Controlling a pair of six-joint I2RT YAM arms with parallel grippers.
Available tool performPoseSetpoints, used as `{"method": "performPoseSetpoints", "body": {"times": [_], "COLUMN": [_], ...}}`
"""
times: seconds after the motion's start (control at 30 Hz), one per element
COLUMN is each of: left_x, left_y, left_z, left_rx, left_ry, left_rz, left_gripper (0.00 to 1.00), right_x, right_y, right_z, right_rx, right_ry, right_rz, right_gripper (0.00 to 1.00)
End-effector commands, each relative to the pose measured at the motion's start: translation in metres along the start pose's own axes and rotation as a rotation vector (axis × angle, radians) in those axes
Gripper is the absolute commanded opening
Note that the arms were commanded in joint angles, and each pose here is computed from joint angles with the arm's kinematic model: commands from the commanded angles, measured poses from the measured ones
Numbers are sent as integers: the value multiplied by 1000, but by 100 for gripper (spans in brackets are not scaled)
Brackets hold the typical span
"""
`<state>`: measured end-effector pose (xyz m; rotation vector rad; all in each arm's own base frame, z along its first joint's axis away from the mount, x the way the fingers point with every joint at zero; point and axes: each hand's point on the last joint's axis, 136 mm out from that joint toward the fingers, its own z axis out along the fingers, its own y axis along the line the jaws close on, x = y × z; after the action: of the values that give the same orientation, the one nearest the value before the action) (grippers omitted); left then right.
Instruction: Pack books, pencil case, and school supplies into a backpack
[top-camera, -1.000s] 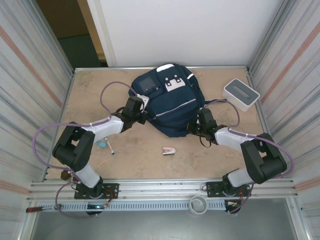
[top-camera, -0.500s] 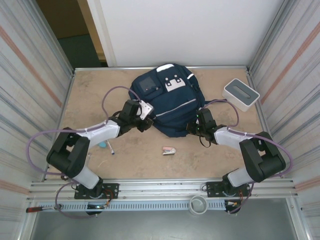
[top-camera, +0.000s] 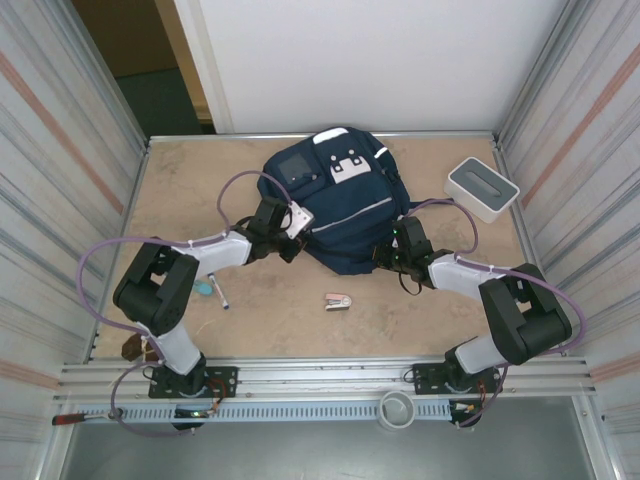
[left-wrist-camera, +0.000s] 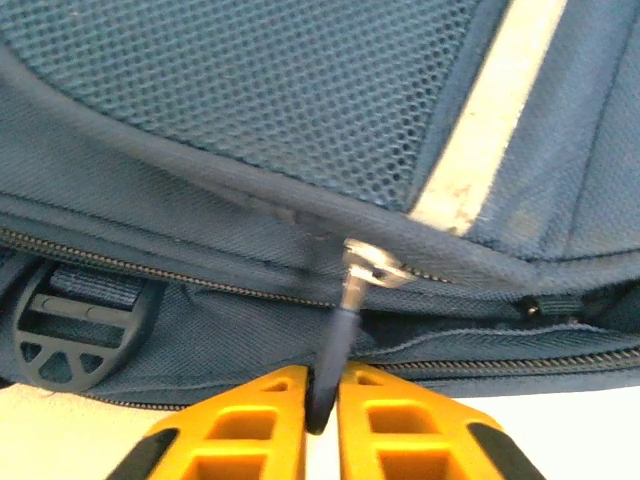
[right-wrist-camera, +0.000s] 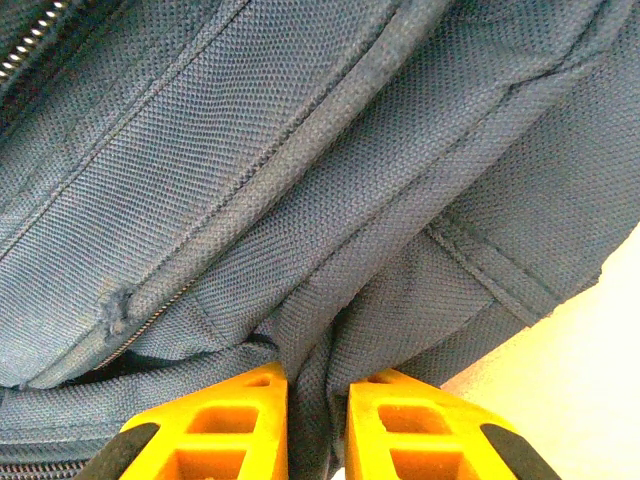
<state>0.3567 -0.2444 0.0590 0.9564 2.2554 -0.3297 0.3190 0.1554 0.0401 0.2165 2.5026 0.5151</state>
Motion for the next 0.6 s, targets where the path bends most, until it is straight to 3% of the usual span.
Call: {"method": "performPoseSetpoints", "body": {"times": [0.0,0.27,0.33,0.43,0.57], "left_x": [-14,-20,-17,-14,-14], "left_y": [10,38,44,48,51], "left_z": [-5,-11,-10,-13,-33], "left_rx": [-14,-89,-119,-143,-183], "left_ry": [-46,-69,-44,-32,-77], "left_rz": [-25,-134,-162,-184,-211], "left_gripper": [8,3,10,30,48], "right_x": [21,23,23,21,9], "right_y": [-25,-26,-27,-25,-13], "right_z": [3,4,3,0,-14], "right_rx": [97,102,103,98,51], "right_ry": [54,60,60,52,8], "right_rz": [-24,-24,-24,-27,-64], "right_gripper": [16,16,16,18,30]}}
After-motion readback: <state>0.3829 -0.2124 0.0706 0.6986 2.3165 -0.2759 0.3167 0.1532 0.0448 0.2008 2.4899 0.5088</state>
